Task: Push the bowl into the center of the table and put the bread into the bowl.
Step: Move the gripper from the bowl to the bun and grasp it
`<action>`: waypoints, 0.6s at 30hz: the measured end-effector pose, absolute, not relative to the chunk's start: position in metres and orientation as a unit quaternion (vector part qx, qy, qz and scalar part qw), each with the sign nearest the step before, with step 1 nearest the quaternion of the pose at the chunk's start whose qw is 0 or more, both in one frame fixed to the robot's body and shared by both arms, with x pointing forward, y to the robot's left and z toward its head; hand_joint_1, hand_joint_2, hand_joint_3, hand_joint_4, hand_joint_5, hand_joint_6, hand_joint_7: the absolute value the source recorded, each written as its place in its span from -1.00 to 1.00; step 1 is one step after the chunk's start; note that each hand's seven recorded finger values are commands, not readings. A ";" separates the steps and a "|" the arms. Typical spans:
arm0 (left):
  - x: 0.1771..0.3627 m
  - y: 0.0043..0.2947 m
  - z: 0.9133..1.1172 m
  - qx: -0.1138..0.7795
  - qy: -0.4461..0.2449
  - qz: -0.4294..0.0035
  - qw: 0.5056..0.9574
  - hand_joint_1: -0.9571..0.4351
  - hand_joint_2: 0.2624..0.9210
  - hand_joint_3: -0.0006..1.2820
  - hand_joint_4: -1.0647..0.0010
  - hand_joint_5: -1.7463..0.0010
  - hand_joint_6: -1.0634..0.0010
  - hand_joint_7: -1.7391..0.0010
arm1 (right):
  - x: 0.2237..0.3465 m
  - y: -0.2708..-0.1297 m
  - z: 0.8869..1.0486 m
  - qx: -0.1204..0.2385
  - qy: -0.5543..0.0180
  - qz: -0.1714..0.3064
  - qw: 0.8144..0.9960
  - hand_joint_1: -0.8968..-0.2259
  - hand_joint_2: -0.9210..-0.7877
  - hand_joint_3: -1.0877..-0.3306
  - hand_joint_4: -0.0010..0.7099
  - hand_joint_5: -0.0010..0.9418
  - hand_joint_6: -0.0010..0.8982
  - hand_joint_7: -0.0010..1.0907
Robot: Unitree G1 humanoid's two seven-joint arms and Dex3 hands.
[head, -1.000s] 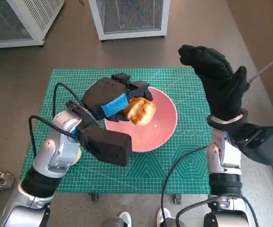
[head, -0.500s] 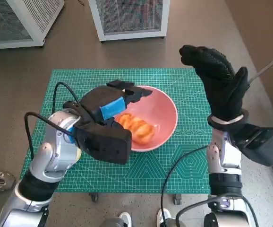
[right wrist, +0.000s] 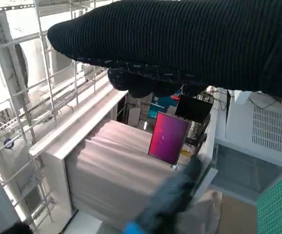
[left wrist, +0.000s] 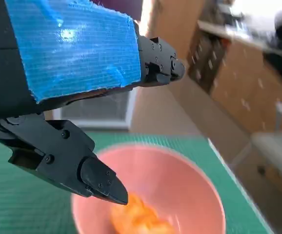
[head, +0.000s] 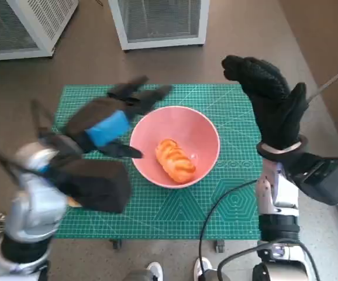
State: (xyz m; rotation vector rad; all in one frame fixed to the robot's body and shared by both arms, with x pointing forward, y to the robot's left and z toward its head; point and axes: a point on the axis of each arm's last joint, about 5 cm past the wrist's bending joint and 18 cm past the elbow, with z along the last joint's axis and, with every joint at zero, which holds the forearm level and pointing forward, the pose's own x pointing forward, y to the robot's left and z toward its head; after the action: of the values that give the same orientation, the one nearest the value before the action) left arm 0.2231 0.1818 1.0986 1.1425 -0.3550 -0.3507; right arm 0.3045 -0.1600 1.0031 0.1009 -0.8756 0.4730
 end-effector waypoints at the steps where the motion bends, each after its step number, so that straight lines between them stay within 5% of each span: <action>1: 0.219 0.186 1.101 0.534 -0.169 -0.156 0.814 0.06 0.36 -1.00 1.00 1.00 0.74 0.98 | 0.305 -0.160 1.003 0.049 -0.420 0.227 0.878 -0.19 -1.00 0.04 -0.48 -1.00 -0.93 -0.26; 18: 0.164 0.240 1.109 0.567 -0.083 -0.075 0.816 0.23 0.32 -1.00 1.00 1.00 0.71 0.97 | 0.305 -0.159 1.002 0.054 -0.411 0.231 0.880 -0.20 -1.00 0.03 -0.48 -1.00 -0.93 -0.26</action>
State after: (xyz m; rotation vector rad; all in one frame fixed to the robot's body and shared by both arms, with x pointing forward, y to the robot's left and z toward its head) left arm 0.1636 0.2404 1.1086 1.2079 -0.1776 -0.1592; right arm 0.3045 -0.1591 1.0023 0.1128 -0.8571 0.4809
